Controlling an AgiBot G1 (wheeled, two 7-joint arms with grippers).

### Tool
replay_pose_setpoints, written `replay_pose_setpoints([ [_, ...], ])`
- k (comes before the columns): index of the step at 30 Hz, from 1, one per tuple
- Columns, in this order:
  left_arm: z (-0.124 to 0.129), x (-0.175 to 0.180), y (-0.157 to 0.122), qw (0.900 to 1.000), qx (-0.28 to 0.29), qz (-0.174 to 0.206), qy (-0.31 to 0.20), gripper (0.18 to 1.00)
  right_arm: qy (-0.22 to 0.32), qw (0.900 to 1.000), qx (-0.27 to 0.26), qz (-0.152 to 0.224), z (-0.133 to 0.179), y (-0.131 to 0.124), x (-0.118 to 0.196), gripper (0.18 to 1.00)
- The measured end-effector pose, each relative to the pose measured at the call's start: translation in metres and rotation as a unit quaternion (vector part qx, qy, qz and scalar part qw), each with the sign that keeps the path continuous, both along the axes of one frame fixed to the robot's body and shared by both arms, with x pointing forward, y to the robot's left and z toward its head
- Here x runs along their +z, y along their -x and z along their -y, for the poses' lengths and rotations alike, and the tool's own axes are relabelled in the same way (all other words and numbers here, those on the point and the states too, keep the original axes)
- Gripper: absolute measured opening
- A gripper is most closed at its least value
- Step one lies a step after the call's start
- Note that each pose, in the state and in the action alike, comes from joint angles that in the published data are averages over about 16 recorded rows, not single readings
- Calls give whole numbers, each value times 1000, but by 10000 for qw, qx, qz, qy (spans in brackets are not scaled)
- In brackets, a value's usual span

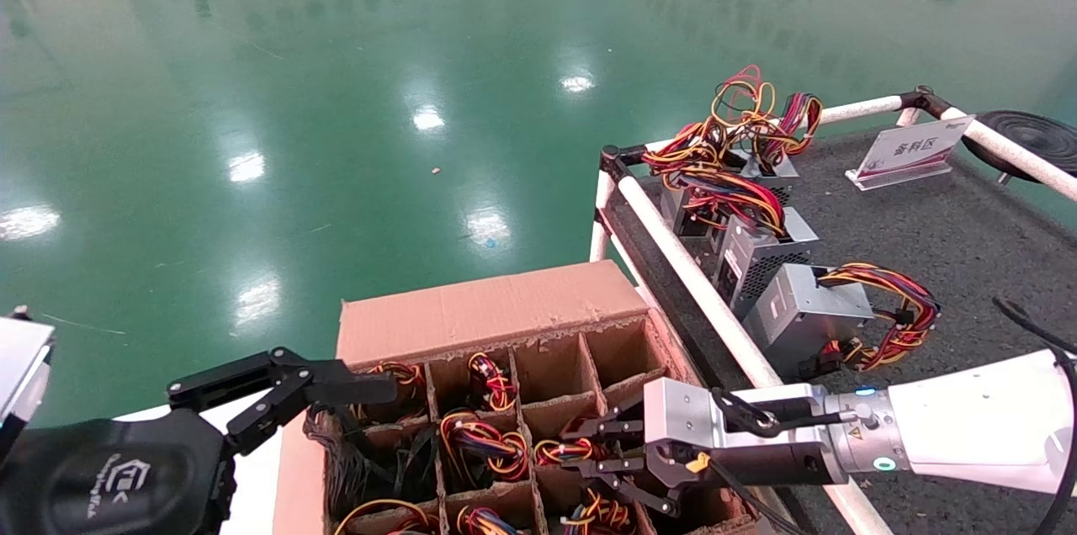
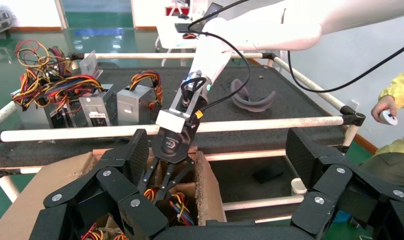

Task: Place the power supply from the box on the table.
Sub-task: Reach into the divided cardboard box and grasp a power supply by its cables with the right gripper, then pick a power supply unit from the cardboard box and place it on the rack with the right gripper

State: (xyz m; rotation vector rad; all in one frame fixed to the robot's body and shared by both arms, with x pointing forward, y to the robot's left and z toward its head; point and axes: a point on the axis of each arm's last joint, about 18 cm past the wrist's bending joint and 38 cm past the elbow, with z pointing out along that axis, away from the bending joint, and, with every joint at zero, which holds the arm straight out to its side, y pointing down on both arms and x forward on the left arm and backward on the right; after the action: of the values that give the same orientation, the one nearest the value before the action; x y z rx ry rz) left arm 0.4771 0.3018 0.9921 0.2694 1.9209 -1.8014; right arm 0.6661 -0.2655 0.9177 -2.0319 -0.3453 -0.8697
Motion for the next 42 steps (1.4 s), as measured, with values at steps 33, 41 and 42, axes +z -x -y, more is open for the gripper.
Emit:
replay_pose_setpoints([
  [33,0,0,0,10000,0,0,0,1000,-1763,9834,370,223,3,34,147,258],
  [41,0,0,0,10000,0,0,0,1000,-2508,9648,585,535,15,68,226,257],
  [42,0,0,0,10000,0,0,0,1000,-2593,9621,611,578,17,73,235,257],
])
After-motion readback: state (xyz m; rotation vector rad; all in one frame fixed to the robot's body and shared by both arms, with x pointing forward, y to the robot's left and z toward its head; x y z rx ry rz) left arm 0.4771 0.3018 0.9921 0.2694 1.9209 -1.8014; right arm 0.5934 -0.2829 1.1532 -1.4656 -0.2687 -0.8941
